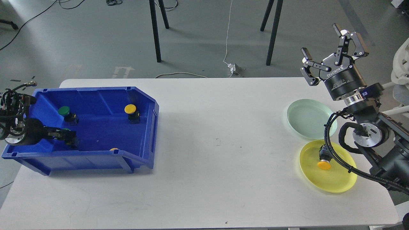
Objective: Pass button and place on color plate
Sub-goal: 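Lower the left gripper into the bin and grasp a green-topped button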
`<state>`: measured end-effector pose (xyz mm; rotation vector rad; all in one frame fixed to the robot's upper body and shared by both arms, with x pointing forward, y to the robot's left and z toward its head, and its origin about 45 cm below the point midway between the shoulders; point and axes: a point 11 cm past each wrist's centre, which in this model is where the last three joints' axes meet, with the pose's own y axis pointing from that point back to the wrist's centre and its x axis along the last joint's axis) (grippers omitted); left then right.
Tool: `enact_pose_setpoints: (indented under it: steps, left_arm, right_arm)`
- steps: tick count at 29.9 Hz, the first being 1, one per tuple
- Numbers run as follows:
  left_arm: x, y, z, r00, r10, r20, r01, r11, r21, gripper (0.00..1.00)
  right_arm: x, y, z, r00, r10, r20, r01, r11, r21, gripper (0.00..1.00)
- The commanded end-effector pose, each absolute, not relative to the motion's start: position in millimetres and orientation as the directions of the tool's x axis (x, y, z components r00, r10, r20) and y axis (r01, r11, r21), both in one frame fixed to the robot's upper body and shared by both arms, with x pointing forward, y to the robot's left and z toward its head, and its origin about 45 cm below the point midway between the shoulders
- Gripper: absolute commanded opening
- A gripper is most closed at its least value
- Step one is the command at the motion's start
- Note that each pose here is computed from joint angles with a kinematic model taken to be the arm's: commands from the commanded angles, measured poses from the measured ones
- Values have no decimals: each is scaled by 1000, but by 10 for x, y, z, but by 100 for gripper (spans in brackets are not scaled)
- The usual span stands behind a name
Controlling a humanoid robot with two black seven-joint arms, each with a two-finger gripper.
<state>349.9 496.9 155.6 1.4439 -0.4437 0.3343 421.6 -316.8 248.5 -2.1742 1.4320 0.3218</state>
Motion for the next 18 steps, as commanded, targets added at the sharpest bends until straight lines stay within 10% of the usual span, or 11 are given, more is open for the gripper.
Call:
enact_pose_setpoints:
  steps: [1, 18]
  left_arm:
    - [3500, 4993, 1535, 874, -39, 484, -479, 94, 873, 64]
    - [3502, 4953, 1483, 878, -40, 477, -472, 99, 876, 54]
  right_arm:
    - [4216, -3168, 2484, 415, -785, -461, -906, -312, -285, 96]
    - [4197, -3181, 2448, 409, -786, -465, -910, -308, -278, 96]
